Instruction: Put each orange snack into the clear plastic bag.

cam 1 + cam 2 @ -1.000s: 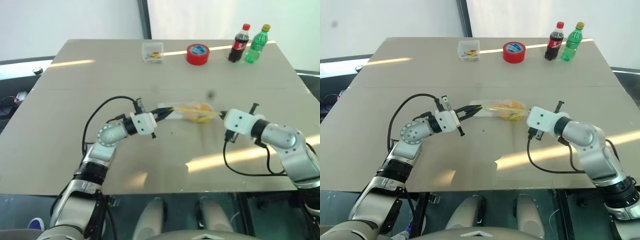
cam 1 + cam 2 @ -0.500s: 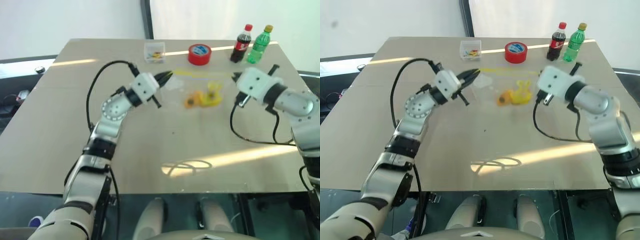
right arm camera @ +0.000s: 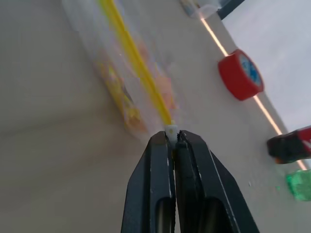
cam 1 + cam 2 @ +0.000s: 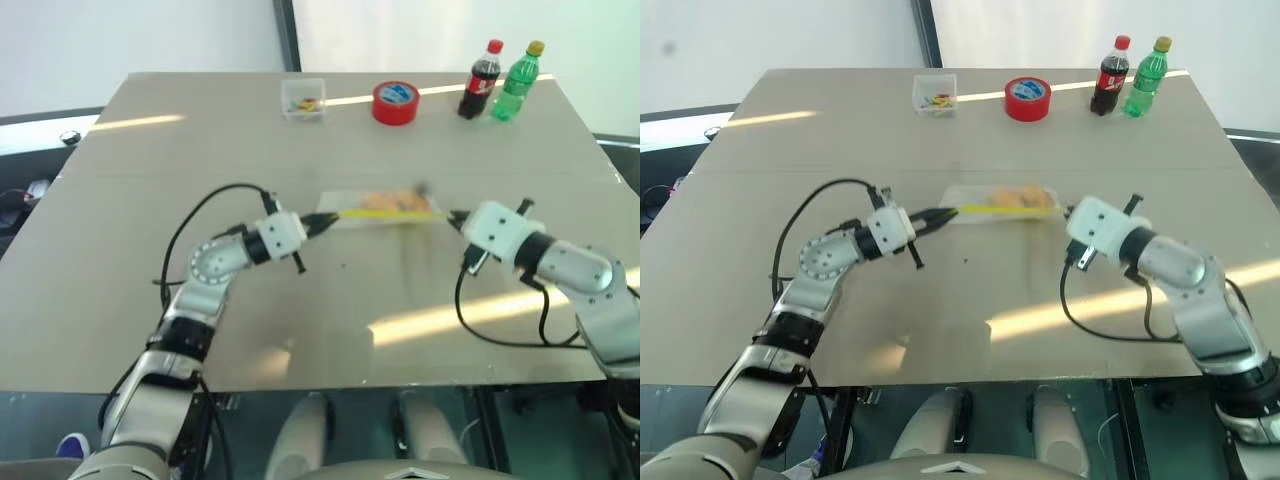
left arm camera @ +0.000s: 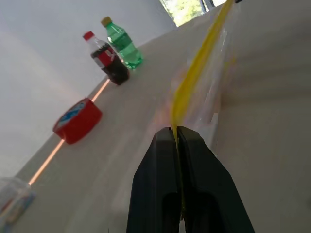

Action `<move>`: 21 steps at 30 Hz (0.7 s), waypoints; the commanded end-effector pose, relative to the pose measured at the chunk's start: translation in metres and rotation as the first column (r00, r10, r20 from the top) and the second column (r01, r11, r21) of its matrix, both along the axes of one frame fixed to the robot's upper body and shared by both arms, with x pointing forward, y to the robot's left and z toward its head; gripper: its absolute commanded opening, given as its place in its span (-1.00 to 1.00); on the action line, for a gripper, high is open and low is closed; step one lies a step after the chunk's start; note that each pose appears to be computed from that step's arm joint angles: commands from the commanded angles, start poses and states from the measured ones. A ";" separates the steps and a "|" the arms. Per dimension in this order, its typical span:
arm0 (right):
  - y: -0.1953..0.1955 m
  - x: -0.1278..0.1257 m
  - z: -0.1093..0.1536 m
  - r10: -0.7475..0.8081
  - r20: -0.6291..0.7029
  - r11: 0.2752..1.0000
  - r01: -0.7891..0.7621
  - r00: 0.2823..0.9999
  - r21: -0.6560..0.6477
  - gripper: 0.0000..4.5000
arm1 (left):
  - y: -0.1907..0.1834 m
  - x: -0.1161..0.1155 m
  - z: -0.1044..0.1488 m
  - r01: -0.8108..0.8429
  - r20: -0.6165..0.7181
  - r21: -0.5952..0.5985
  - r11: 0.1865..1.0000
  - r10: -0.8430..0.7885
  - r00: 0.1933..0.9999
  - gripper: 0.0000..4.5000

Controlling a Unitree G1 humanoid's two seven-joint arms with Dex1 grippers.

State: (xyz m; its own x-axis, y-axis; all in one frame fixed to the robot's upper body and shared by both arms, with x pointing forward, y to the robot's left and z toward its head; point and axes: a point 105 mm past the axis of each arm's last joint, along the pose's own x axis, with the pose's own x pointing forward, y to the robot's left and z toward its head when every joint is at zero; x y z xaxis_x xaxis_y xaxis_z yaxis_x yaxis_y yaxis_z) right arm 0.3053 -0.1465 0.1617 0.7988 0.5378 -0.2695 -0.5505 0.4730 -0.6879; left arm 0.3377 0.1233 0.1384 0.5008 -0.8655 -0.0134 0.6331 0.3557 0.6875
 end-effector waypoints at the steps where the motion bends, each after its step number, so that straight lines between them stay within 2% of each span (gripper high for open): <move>1: 0.001 -0.013 -0.007 -0.006 -0.050 0.999 0.008 0.999 0.052 -0.39 | 0.004 -0.016 0.007 0.060 -0.048 -0.027 0.998 -0.061 0.997 -0.58; 4: -0.012 -0.028 -0.027 -0.029 -0.147 0.995 0.042 0.989 0.086 0.15 | 0.015 -0.030 0.000 0.085 -0.221 -0.068 0.994 -0.098 0.970 -0.05; 7: -0.030 -0.041 -0.034 -0.072 -0.198 0.988 0.096 0.978 0.118 0.85 | 0.030 -0.044 -0.003 0.078 -0.368 -0.096 0.992 -0.109 0.923 0.60; 8: -0.035 -0.046 -0.036 -0.077 -0.213 0.986 0.107 0.974 0.130 1.00 | 0.035 -0.047 -0.003 0.066 -0.413 -0.115 0.991 -0.108 0.904 0.84; 9: -0.039 -0.050 -0.036 -0.079 -0.224 0.982 0.114 0.971 0.148 1.00 | 0.039 -0.051 -0.003 0.058 -0.452 -0.123 0.991 -0.108 0.886 0.87; 10: -0.044 -0.056 -0.036 -0.083 -0.234 0.979 0.123 0.969 0.164 1.00 | 0.044 -0.053 -0.003 0.040 -0.476 -0.126 0.991 -0.096 0.874 0.99; 14: -0.064 -0.072 -0.024 -0.127 -0.220 0.955 0.179 0.967 0.238 1.00 | 0.071 -0.051 0.007 -0.103 -0.551 -0.134 0.986 0.012 0.834 0.99; 21: -0.080 -0.086 -0.013 -0.155 -0.226 0.935 0.217 0.962 0.281 1.00 | 0.091 -0.055 0.023 -0.151 -0.600 -0.115 0.982 0.052 0.798 0.99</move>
